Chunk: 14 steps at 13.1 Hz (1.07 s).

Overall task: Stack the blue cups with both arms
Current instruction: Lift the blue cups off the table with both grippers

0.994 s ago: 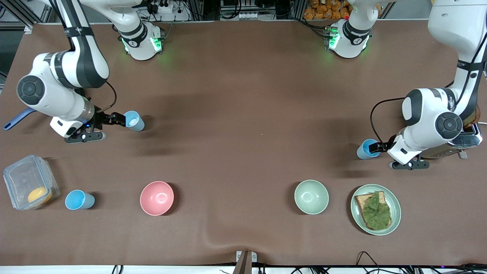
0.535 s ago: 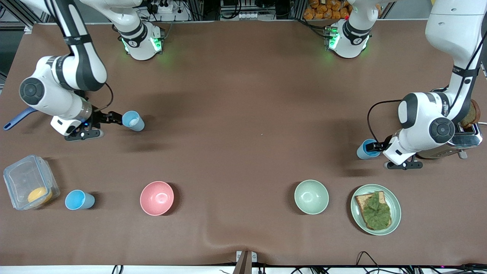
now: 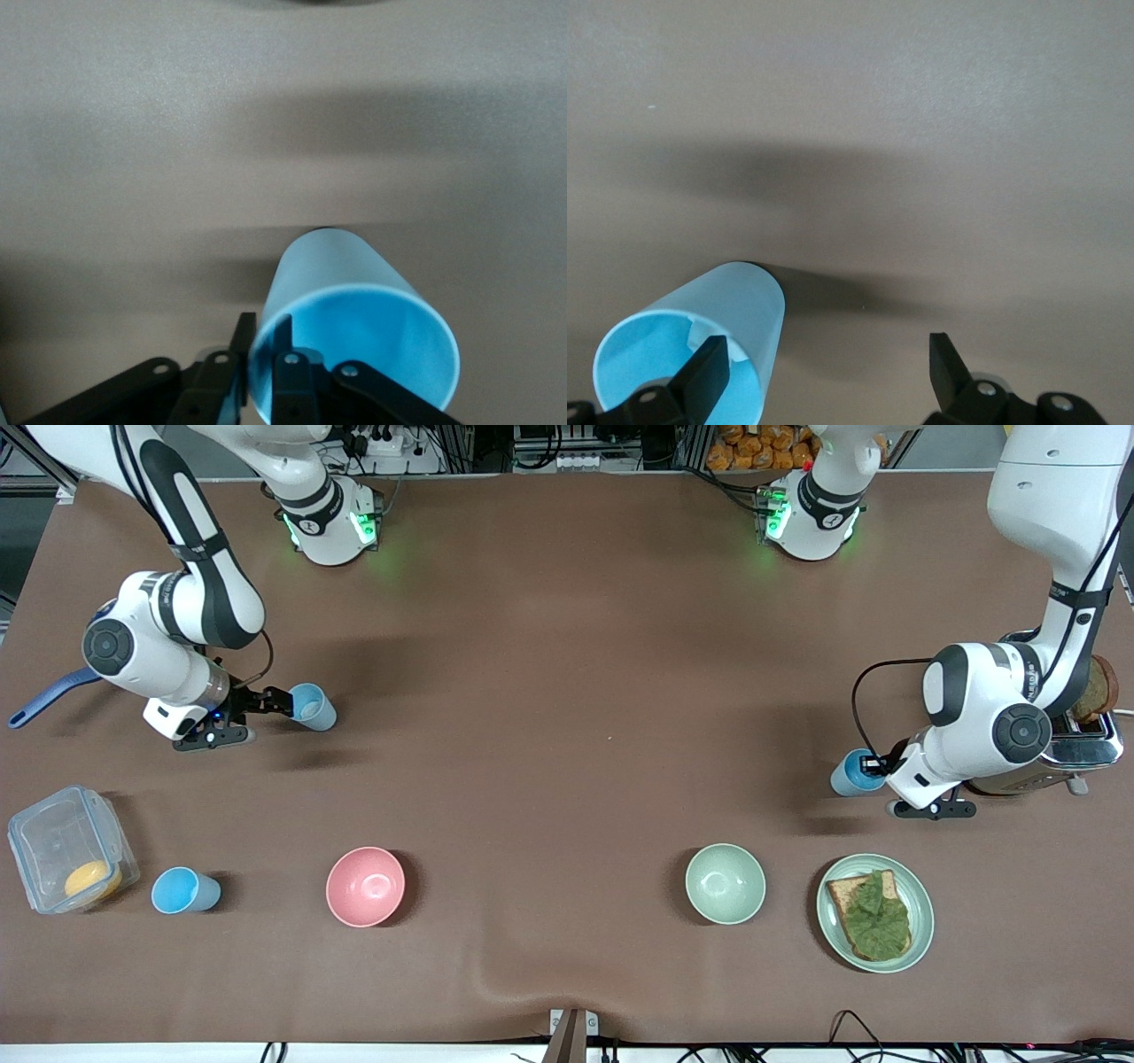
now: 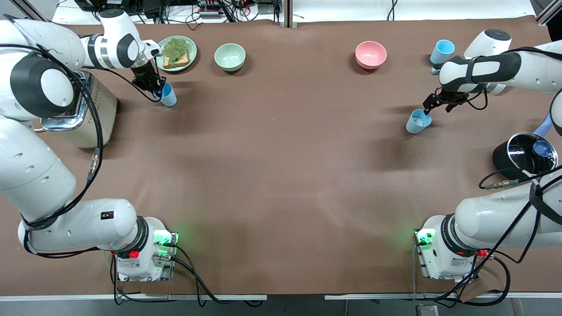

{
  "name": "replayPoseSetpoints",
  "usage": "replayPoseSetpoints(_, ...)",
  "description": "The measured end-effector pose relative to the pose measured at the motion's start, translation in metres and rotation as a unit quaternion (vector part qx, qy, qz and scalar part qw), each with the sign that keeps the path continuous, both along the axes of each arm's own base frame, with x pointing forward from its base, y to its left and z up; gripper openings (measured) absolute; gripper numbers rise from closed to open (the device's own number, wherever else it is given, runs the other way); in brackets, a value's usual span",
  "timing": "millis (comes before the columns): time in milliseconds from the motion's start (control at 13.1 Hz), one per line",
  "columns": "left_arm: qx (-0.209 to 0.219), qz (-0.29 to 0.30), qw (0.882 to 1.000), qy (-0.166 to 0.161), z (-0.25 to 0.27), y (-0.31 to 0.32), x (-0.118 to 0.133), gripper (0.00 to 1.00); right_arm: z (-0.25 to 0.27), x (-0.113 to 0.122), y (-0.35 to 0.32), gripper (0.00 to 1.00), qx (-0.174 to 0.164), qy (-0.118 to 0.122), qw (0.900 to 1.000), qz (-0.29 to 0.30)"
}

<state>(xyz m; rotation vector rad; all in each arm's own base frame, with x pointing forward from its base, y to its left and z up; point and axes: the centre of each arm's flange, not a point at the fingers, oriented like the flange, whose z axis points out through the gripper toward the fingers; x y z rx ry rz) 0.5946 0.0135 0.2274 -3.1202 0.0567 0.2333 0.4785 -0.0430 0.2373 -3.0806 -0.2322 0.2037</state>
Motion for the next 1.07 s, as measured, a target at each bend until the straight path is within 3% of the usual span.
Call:
replayPoseSetpoints(76,-0.001,-0.004,1.000,0.000,0.002,0.000,0.001,0.04,0.000,0.000,0.001,1.00,0.000,0.001,1.000,0.001)
replayPoseSetpoints(688,-0.003,-0.012,0.999,-0.031,0.029,-0.008,0.020,0.04,0.000,-0.005,0.008,1.00,0.002,0.015,1.000,0.008)
replayPoseSetpoints(917,-0.007,-0.023,0.998,-0.049,0.050,-0.024,0.028,0.04,-0.003,-0.007,0.009,0.86,0.004,0.019,1.000,0.007)
replayPoseSetpoints(1070,-0.008,-0.029,0.998,-0.051,0.065,-0.031,0.033,0.04,-0.010,-0.009,0.011,0.64,0.008,0.021,1.000,0.003)
